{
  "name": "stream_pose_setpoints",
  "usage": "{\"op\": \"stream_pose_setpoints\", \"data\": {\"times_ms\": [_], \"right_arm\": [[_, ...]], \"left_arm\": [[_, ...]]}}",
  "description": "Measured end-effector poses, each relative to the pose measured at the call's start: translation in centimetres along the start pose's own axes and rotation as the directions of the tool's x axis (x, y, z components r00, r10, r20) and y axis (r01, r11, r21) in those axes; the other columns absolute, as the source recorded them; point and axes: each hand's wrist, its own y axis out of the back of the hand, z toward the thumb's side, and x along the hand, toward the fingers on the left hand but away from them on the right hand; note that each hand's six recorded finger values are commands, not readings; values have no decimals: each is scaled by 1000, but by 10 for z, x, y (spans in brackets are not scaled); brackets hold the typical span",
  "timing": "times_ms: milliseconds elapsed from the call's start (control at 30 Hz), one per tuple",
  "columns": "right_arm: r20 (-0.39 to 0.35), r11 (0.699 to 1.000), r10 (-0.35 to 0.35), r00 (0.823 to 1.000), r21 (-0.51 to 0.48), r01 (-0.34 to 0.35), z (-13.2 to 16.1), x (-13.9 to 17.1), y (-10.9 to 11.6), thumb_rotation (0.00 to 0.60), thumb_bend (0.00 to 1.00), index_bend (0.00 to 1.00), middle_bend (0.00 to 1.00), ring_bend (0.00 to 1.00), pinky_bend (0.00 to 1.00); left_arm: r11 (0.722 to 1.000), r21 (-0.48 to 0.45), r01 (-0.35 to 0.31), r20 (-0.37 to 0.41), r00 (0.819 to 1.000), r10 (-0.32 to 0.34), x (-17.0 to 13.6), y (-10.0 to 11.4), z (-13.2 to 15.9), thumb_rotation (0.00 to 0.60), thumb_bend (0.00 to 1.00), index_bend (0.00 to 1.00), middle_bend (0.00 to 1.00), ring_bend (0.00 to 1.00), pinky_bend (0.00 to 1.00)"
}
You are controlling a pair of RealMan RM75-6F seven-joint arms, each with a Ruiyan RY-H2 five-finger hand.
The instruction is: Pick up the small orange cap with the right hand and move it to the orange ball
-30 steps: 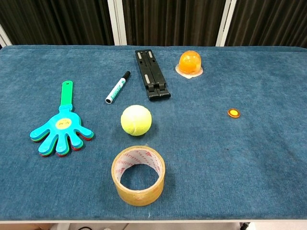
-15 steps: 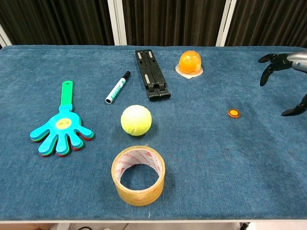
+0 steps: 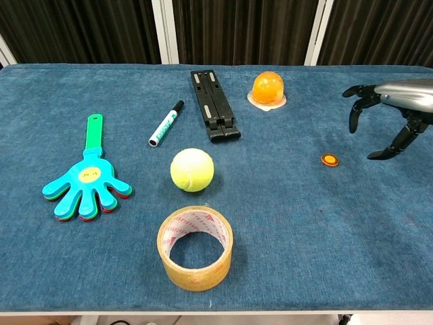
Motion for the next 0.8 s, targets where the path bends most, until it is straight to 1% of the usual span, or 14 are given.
{"op": "stream_pose_setpoints", "data": {"times_ms": [233,633,800], "right_arm": [[-29,1000,19,999,14,-19,14,-14,-2,600,370,482,0,80,50],[-38,997,69,997,27,-68,26,-30,-15,600,374,483,0,80,50],[-42,997,76,996,27,-75,29,-33,-17,600,374,485,0,80,51]], "left_arm": [[1000,-3,1,-2,1000,-1,1,0,-1,600,231,187,28,15,176],[1000,-5,2,0,1000,-2,1,0,-1,600,231,187,28,15,176],[1000,-6,2,-1,1000,-2,1,0,-2,600,231,186,28,15,176]]}}
